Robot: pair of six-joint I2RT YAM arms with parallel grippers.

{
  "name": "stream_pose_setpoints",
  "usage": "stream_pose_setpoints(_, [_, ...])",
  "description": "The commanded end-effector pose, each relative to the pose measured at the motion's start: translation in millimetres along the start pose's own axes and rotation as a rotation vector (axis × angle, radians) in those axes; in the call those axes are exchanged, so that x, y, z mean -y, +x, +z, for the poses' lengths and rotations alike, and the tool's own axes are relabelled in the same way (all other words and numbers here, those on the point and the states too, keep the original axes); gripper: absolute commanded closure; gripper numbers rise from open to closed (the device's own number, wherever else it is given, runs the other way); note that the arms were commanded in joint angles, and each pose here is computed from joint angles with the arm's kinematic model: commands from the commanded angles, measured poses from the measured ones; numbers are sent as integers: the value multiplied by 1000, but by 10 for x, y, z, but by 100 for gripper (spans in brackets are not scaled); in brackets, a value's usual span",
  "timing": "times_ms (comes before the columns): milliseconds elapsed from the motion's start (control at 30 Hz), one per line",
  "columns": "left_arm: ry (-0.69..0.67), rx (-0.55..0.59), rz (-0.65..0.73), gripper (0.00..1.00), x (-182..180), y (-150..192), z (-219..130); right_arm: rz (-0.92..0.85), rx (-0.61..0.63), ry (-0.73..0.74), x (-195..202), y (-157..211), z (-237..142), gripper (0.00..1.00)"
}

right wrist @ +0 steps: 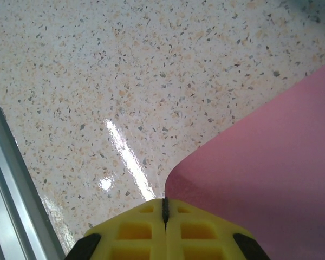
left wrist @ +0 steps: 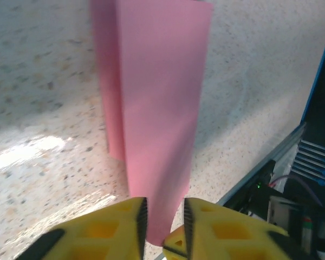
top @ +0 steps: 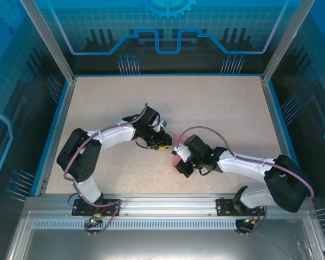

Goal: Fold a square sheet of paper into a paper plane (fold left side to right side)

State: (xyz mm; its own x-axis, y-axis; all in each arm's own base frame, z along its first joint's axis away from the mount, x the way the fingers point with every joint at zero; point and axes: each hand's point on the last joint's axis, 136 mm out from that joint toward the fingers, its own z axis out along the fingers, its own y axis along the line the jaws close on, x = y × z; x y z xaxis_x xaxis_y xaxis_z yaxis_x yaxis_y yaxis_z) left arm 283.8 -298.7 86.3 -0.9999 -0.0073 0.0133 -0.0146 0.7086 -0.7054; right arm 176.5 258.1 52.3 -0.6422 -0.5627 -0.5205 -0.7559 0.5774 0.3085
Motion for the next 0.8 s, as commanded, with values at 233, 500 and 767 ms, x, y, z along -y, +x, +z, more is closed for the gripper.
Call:
stream_pose_setpoints(233, [42,-124,101,82,311,-260,605,73,-3,-82,-39,42,18,100])
stream_pose_setpoints(500, [-54,-186,62,86,-51,-228,941,122,1,-115,-12,28,23,100])
stream_pose_setpoints(767, [-117,-221,38,89,-333,-97,1052,246,-3,-103,217,67,1,100])
